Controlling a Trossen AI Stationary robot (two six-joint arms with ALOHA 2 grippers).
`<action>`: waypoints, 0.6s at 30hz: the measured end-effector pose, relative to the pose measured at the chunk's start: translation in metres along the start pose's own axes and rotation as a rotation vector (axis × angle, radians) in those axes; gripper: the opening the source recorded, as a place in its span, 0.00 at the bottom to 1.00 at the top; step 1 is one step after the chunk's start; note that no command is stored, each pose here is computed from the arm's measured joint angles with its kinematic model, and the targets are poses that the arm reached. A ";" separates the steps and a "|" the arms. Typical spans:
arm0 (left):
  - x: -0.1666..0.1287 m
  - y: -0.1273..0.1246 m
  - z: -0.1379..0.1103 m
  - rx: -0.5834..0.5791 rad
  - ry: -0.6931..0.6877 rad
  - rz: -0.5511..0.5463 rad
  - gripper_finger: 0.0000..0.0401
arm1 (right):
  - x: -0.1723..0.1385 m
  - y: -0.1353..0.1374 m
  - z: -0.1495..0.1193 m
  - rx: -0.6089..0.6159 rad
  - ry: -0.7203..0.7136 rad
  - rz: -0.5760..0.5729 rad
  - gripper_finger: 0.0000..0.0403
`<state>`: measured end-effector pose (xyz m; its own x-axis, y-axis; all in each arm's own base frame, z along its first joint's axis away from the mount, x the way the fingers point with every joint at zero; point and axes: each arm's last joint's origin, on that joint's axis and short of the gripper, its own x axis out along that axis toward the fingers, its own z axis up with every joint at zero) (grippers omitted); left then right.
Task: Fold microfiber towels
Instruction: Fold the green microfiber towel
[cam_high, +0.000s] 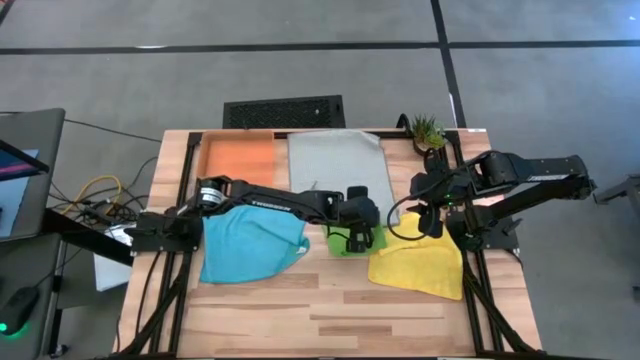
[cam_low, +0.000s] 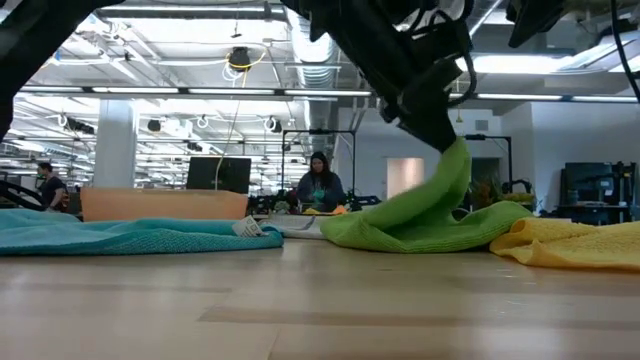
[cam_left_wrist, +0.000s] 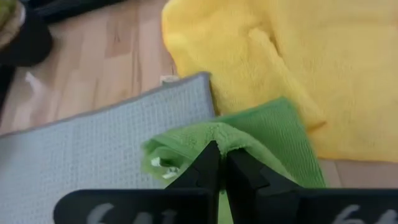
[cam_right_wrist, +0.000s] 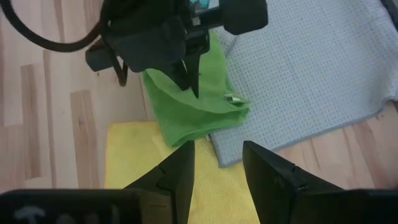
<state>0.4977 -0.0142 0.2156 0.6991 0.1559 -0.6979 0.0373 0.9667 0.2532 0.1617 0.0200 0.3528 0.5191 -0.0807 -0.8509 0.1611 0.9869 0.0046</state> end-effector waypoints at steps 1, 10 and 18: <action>0.000 0.000 0.001 -0.010 -0.010 0.005 0.02 | 0.000 0.000 0.000 0.000 0.001 0.000 0.39; 0.011 -0.003 -0.001 -0.091 -0.036 -0.026 0.10 | 0.000 0.000 -0.002 -0.003 0.016 -0.004 0.39; 0.011 -0.004 -0.001 -0.130 -0.035 -0.044 0.28 | 0.000 0.000 -0.002 -0.003 0.018 -0.005 0.39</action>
<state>0.5047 -0.0158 0.2062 0.7230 0.1077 -0.6824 -0.0226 0.9909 0.1324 0.1600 0.0198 0.3520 0.5030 -0.0830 -0.8603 0.1607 0.9870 -0.0012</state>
